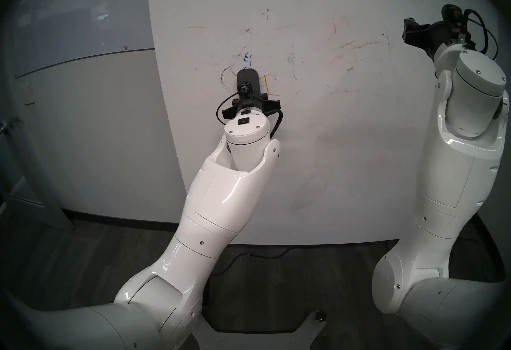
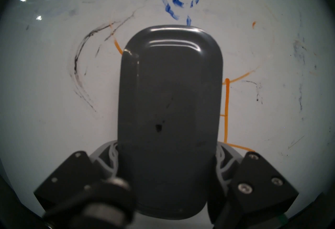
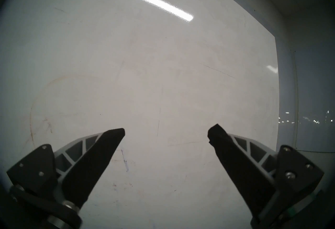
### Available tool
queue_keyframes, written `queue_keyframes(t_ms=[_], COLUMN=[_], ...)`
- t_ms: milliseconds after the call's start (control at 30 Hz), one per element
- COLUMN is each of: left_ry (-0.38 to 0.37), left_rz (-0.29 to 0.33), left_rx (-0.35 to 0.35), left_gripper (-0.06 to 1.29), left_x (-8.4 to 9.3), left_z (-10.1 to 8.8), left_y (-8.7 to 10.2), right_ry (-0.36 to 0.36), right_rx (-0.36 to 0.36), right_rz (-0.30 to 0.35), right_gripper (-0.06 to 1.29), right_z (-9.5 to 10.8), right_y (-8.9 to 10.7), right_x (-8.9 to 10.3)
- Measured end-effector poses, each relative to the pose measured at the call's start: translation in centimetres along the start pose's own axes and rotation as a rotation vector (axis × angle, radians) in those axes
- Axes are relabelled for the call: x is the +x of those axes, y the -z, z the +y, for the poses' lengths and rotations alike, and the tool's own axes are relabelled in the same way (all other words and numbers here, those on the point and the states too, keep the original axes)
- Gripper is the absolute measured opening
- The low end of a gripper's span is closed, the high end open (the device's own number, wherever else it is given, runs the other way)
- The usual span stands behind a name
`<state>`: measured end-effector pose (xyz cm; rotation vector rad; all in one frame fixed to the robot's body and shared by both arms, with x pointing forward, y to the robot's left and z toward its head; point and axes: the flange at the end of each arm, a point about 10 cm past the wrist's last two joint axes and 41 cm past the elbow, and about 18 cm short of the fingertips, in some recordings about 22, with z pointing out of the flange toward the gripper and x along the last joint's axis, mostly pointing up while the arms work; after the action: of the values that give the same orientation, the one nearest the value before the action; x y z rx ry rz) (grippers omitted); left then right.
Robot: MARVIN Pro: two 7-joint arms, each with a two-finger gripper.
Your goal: Erase all marks on the whiteboard with the eraser
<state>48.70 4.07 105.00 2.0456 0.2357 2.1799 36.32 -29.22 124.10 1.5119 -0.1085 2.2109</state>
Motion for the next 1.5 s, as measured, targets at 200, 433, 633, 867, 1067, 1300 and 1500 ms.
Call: queue_keyframes(t_ms=[200,433,633,867,1067,1300,1500], left_ry=[-0.002,-0.003,-0.005,-0.003,0.0,0.006,0.01], left_rz=[-0.006,-0.013,-0.018,-0.022,-0.024,-0.022,-0.015], left_rx=[-0.006,-0.013,-0.017,-0.022,-0.024,-0.027,-0.03], left_gripper=[0.62,0.62,0.62,0.62,0.62,0.62,0.62], left_x=[0.2,0.5,0.8,1.2,1.5,2.0,2.7], left_z=[-0.1,-0.2,-0.2,-0.2,-0.2,-0.2,-0.1], left_y=[0.0,0.1,0.1,0.2,0.2,0.3,0.4], right_ry=[0.0,-0.001,-0.001,-0.001,-0.001,-0.001,-0.001], right_rx=[0.0,0.0,0.001,0.001,0.001,0.001,0.001], right_rz=[0.0,-0.001,-0.001,-0.001,-0.002,-0.003,-0.003], right_gripper=[1.25,1.25,1.25,1.25,1.25,1.25,1.25], right_z=[0.0,0.0,0.0,0.0,0.0,0.0,0.0], right_y=[0.0,0.0,0.0,0.0,0.0,0.0,0.0], right_x=[0.0,0.0,-0.1,-0.1,-0.1,-0.2,-0.2])
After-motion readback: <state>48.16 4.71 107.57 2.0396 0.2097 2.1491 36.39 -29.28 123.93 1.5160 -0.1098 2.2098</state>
